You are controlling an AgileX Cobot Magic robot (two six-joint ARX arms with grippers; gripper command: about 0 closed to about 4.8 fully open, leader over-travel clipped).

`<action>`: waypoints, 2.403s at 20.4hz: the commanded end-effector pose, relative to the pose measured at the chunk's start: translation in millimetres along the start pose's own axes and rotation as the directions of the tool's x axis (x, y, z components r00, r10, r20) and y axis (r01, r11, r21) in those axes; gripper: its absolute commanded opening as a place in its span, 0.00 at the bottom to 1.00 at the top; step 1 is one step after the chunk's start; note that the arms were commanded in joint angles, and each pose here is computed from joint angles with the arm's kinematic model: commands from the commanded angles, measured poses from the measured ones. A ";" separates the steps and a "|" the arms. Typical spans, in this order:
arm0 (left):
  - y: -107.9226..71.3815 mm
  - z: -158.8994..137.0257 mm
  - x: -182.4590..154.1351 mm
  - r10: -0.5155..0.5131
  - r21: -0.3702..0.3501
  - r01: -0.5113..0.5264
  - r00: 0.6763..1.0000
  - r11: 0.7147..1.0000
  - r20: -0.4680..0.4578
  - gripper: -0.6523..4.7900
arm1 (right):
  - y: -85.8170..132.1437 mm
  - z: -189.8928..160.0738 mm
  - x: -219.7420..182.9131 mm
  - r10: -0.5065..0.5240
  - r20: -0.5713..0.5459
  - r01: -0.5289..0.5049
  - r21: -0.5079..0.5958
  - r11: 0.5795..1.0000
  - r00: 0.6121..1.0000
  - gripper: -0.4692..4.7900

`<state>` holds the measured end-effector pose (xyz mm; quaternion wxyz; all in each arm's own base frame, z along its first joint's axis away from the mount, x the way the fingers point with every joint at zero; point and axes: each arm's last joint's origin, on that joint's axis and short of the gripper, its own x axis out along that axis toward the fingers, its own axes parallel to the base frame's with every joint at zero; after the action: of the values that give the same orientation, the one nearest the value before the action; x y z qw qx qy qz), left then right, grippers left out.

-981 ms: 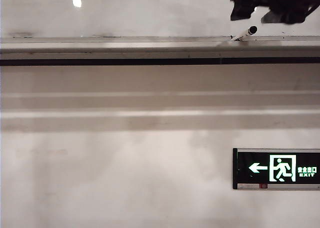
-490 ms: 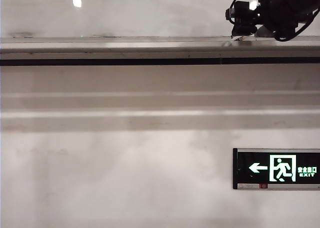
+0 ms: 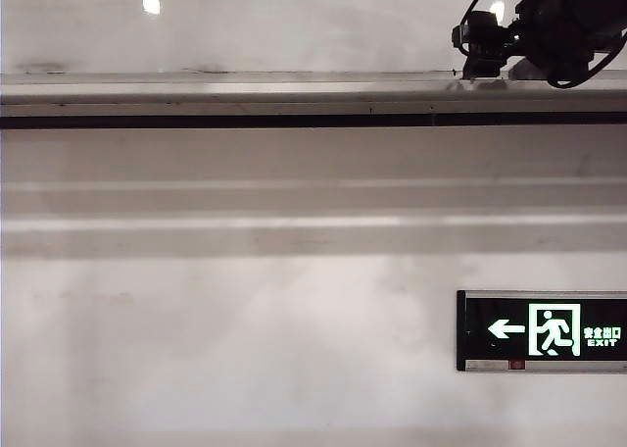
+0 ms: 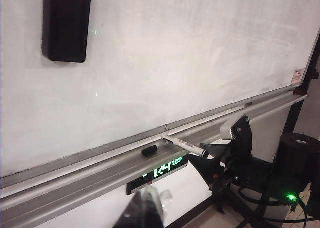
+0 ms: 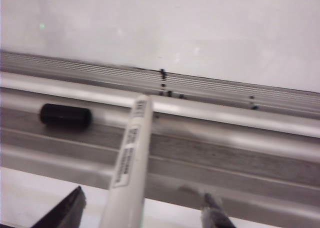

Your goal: Take a marker from the whiteboard tray, write "Hi!" on the whiteboard, and then put the marker back vertically into the whiteboard tray.

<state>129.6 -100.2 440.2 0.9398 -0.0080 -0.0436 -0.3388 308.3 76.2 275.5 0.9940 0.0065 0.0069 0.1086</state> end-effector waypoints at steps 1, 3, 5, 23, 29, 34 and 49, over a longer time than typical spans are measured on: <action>-0.2 2.7 -0.7 -0.004 0.008 0.004 1.000 1.000 0.019 0.11 | 0.5 1.7 2.9 0.005 0.034 -0.005 0.013 1.000 0.999 0.59; -0.2 2.7 -0.7 -0.004 0.009 0.004 1.000 1.000 0.019 0.11 | 0.6 3.4 5.5 0.005 0.036 -0.006 0.013 1.000 0.999 0.59; -0.2 2.7 -0.7 -0.004 0.008 0.004 1.000 1.000 0.019 0.11 | 0.7 6.4 8.7 0.005 0.043 -0.005 0.013 1.000 0.999 0.59; -0.2 2.7 -0.7 -0.003 0.008 0.003 1.000 1.000 0.018 0.11 | 0.9 3.3 17.6 0.001 -0.030 -0.001 0.010 1.000 1.000 0.09; -0.2 2.8 -0.7 -0.004 0.008 0.003 1.000 1.000 0.019 0.11 | 0.6 26.2 -10.8 0.003 -0.093 -0.003 0.008 1.000 0.996 0.09; -0.2 3.5 -0.7 -0.004 0.009 0.003 1.000 1.000 0.027 0.11 | 0.7 59.5 -53.0 0.009 -0.072 -0.008 0.011 1.000 0.997 0.09; -0.2 15.7 -2.9 -0.004 0.014 0.003 0.992 1.000 0.126 0.11 | 2.9 215.3 -135.4 0.027 0.262 -0.032 0.015 0.999 0.965 0.09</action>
<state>128.4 -99.4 449.4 0.9364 -0.0218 -0.0877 -0.3391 176.6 44.9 483.8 0.9864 0.0270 -0.1146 0.1151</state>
